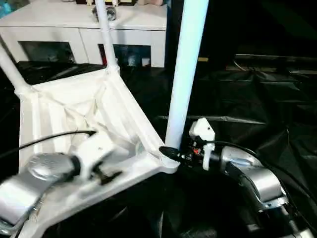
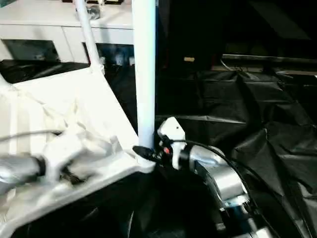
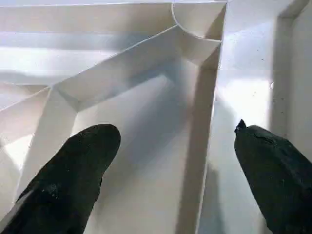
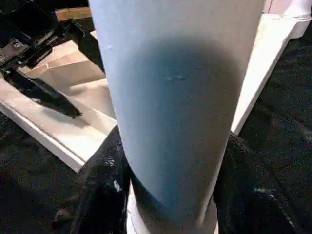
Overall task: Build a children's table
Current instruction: Rotate leg to tighten
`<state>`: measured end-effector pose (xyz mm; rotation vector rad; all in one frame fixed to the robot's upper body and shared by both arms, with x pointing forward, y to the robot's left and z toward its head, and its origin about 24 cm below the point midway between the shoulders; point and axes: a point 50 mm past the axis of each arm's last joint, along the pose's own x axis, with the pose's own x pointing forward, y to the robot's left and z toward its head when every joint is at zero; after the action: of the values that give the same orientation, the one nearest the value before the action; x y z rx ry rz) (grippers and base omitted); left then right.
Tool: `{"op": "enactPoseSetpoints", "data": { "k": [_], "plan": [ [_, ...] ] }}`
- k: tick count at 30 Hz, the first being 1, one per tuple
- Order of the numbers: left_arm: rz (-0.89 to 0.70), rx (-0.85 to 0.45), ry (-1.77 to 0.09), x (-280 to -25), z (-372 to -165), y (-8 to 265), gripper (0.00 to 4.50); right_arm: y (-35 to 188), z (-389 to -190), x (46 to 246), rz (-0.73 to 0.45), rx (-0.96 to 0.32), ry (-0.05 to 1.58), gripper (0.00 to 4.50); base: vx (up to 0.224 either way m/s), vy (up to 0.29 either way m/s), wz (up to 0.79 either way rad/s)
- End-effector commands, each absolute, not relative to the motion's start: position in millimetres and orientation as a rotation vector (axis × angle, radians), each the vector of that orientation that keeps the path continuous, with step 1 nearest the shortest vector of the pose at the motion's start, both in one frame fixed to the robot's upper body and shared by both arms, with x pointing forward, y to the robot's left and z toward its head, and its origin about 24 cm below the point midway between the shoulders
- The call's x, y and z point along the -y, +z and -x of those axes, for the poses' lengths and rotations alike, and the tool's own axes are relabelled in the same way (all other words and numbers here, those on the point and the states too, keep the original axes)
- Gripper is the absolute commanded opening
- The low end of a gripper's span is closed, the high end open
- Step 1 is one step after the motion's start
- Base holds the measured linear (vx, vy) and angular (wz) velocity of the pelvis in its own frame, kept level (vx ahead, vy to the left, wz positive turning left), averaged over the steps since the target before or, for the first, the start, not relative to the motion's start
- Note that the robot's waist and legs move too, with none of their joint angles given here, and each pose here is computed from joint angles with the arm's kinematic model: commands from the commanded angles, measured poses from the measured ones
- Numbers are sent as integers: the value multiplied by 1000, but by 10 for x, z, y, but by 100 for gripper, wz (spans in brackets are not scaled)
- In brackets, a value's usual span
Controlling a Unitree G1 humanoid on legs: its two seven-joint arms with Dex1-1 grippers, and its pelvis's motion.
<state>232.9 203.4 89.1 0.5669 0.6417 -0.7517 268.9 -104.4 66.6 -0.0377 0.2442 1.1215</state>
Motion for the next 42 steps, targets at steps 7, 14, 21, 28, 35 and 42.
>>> {"op": "enactPoseSetpoints", "data": {
  "k": [7, 14, 21, 28, 35, 42],
  "plan": [
    [-353, -500, -870, -1771, -2327, 1080, 450, 519, -2620, 1103, 5, -340, 1113, 192, 0, 0, 0],
    [-314, -555, -1008, -1632, -2189, 1026, 450, 513, -2631, 1073, 17, -341, 1119, 192, 0, 0, 0],
    [-487, -672, -942, -1751, -2170, 810, 450, 512, -2624, 1077, 21, -342, 1120, 192, 0, 0, 0],
    [-544, -687, -882, -1874, -2196, 811, 450, 487, -2584, 1143, 22, -354, 1111, 192, 0, 0, 0],
    [-579, -702, -863, -1982, -2202, 802, 450, 455, -2535, 1207, 3, -367, 1087, 192, 0, 0, 0],
    [-615, -692, -869, -2010, -2182, 796, 450, 468, -2509, 1225, -10, -365, 1086, 192, 0, 0, 0]
  ]
}}
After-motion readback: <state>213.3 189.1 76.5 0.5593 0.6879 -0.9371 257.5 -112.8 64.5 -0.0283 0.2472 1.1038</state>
